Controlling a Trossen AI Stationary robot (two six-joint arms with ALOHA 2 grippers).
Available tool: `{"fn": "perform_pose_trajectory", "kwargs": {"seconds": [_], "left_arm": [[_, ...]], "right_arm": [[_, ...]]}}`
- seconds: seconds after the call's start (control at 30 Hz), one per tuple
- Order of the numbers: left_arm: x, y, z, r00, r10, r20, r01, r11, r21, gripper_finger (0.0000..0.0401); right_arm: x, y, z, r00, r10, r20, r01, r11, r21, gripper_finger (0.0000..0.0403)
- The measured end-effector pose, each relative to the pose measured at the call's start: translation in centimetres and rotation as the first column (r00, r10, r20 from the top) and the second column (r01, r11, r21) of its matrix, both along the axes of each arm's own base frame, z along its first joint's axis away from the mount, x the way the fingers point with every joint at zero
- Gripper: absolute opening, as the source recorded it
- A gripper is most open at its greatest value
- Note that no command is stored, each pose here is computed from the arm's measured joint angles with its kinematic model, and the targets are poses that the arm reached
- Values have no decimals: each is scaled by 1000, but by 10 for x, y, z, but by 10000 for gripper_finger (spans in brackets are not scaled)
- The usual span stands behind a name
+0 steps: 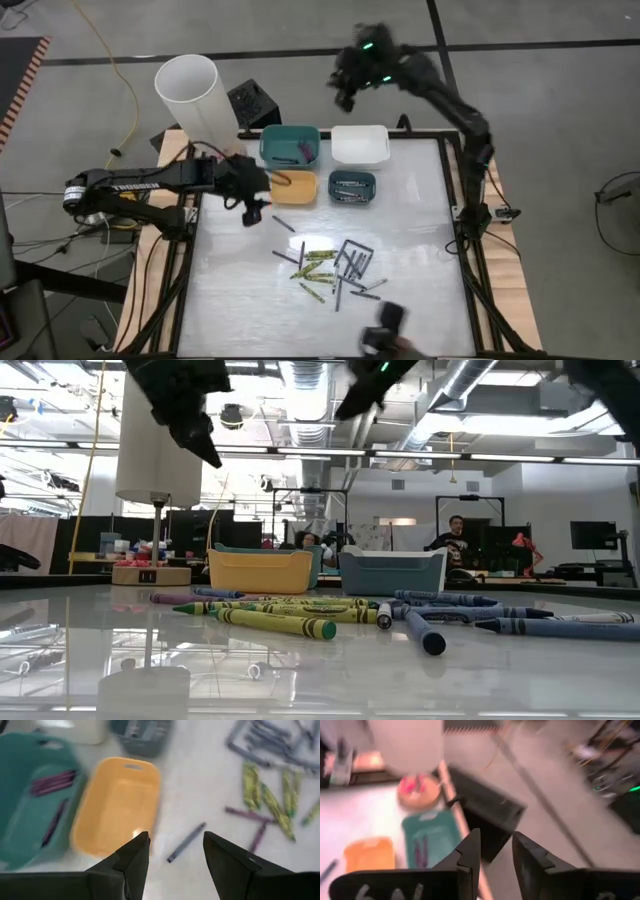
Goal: Sort crayons
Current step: Put the violet crayon into the green bin
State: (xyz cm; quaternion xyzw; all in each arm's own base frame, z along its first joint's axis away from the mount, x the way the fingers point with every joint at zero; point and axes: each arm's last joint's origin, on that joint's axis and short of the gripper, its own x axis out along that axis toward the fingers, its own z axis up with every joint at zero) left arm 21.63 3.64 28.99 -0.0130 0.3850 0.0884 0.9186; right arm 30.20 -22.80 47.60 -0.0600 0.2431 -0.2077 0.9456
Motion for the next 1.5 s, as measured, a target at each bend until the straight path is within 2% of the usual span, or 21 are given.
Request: {"fn": "perform_pose_trajectory", "kwargs": {"seconds": [0.1,0.23,0.33,0.47,0.63,0.83,1.13,1.33,1.5], "left_arm": [[6,-11,-23,993,-121,-2,121,993,-14,175],[12,-24,-50,979,-204,-5,203,978,-45,175],[16,-33,-66,967,-255,-31,253,966,-51,175],[28,-50,-81,922,-385,-52,382,922,-55,175],[43,-70,-101,875,-479,-63,475,877,-74,175],[51,-75,-114,850,-524,-55,512,846,-147,175],[52,-76,-118,813,-577,-78,570,816,-97,175],[51,-76,-135,805,-581,-117,572,813,-106,175],[47,-74,-150,808,-561,-181,543,828,-141,175]], "right_arm": [[-35,12,33,993,-62,100,66,997,-34,109],[-65,21,52,981,-114,155,121,992,-37,109],[-75,24,56,978,-136,158,143,989,-35,109],[-86,21,56,973,-178,148,180,984,-2,109],[-84,16,48,976,-191,105,189,982,28,109],[-84,16,46,978,-187,90,185,982,31,109],[-84,17,45,981,-177,76,176,984,19,109],[-84,17,45,981,-176,75,176,984,19,109],[-84,17,44,982,-177,68,176,984,25,109]]}}
